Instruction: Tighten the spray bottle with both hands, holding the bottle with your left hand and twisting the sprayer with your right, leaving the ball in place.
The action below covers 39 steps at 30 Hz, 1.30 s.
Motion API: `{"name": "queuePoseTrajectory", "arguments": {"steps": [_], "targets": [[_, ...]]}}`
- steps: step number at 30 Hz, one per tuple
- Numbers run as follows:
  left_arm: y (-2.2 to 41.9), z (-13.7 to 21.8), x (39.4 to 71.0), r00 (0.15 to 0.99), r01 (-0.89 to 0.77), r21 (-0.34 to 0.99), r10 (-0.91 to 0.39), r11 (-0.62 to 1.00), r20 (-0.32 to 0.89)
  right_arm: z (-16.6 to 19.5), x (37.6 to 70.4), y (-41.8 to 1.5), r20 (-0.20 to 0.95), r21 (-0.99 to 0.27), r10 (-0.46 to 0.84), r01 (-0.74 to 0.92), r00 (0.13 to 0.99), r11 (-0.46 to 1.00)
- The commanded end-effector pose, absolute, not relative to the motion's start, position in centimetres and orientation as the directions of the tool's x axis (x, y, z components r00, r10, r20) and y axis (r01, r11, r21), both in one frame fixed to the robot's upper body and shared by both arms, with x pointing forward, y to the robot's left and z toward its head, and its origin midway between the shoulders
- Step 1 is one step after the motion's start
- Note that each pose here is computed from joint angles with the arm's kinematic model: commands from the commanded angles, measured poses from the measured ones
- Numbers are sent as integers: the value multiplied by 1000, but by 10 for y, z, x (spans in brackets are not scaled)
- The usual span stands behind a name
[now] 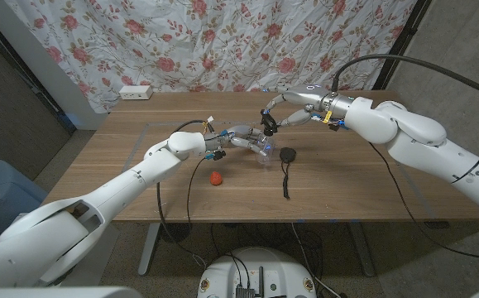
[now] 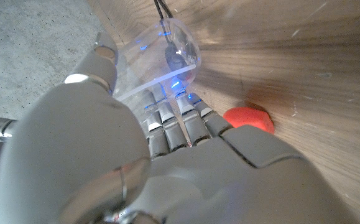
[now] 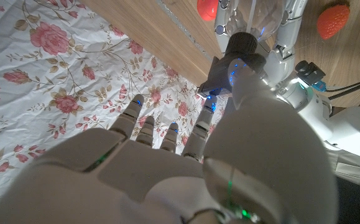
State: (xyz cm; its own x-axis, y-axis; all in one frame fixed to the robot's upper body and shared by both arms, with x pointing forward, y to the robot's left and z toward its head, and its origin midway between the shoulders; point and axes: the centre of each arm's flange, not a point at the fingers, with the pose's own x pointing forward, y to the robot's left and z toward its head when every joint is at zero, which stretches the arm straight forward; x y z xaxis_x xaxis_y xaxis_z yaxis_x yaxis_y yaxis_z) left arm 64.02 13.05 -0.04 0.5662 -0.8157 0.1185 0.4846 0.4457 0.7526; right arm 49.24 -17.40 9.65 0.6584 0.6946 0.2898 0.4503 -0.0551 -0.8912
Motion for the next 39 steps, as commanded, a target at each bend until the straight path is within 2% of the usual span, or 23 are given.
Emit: {"name": "queuePoseTrajectory", "arguments": {"steps": [1, 22, 39], "targets": [[129, 0, 640, 561, 487, 753, -819, 442, 118, 96, 494, -175, 281, -896, 702, 441, 655, -52], [129, -3, 633, 566, 485, 754, -816, 443, 115, 97, 488, -174, 310, -897, 731, 442, 608, 13], [124, -6, 633, 565, 489, 752, -817, 442, 112, 98, 487, -182, 303, -909, 731, 416, 611, 29]]}}
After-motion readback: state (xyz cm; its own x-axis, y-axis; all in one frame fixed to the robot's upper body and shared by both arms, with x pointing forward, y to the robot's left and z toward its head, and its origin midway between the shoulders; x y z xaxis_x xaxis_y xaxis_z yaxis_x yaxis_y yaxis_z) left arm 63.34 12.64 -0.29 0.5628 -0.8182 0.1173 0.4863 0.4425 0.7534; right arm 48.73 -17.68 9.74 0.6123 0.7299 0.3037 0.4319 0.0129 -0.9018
